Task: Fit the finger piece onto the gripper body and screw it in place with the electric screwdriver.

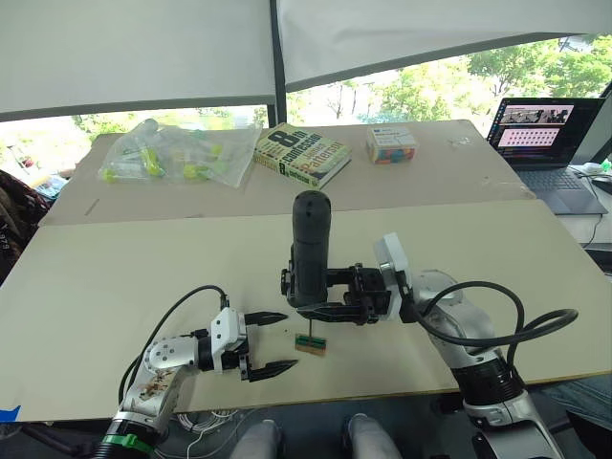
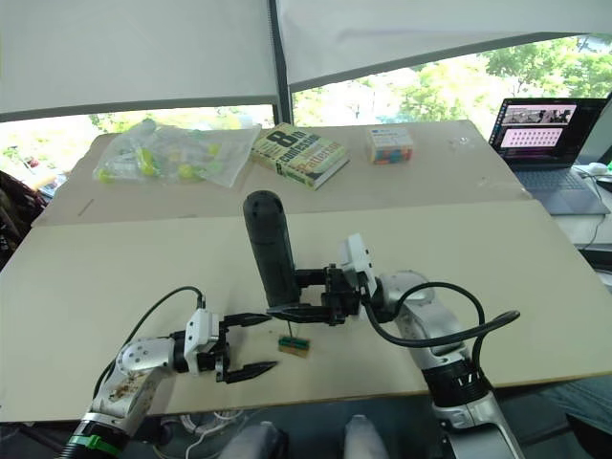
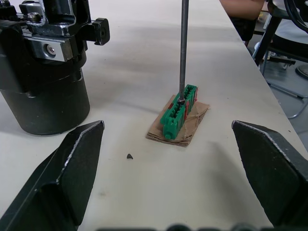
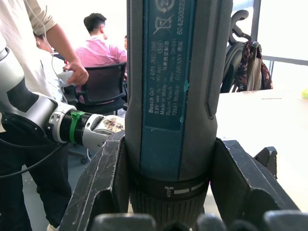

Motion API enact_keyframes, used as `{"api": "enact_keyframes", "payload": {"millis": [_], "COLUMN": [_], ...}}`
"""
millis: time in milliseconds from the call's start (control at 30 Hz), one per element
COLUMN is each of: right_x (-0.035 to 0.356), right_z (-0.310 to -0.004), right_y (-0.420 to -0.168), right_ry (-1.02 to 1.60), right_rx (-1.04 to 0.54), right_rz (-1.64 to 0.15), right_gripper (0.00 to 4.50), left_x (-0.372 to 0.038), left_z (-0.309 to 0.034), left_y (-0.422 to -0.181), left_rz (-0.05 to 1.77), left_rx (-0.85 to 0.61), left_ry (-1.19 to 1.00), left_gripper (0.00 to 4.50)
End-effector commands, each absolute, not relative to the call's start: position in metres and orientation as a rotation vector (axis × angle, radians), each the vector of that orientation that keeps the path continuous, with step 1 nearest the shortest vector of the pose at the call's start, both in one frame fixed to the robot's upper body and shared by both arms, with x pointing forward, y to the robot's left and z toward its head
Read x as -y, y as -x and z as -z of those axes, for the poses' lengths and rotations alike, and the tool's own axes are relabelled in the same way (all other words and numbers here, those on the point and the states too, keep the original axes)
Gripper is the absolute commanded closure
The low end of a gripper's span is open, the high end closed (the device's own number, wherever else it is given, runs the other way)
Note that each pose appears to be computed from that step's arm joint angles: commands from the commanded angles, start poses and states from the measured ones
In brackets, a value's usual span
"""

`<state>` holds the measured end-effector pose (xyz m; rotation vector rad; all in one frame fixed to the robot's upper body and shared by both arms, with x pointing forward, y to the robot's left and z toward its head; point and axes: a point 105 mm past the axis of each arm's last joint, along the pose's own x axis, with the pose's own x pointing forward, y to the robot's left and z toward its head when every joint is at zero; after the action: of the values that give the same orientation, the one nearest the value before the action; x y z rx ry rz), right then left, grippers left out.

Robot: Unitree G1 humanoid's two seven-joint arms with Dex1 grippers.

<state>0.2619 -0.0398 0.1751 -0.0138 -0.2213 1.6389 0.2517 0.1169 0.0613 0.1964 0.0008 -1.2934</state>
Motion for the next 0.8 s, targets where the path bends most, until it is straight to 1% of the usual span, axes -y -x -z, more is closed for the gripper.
{"api": "enact_keyframes", "payload": {"millis": [33,233,533,667,800], "right_x": [0.038,0.039,0.041,0.041,0.042], "right_z": [-0.179,-0.186,-0.201,-0.212,-0.216], "right_y": [-0.257,-0.254,-0.249,-0.249,-0.249], "right_ry": [0.064,0.064,0.038,0.025,0.024], "right_rx": [0.264,0.304,0.351,0.406,0.409], "right_rz": [-1.650,-1.656,-1.688,-1.679,-1.690], "right_gripper": [2.58,2.58,2.58,2.58,2.58], "left_x": [-0.116,-0.117,-0.120,-0.122,-0.125], "left_z": [-0.069,-0.071,-0.088,-0.099,-0.102], "left_y": [-0.253,-0.252,-0.251,-0.247,-0.244], "left_rz": [1.295,1.296,1.311,1.332,1.342], "left_rx": [0.028,0.039,0.087,0.109,0.107], "left_ry": [-0.216,-0.210,-0.216,-0.215,-0.214], "left_gripper": [0.01,0.01,0.01,0.01,0.01]}}
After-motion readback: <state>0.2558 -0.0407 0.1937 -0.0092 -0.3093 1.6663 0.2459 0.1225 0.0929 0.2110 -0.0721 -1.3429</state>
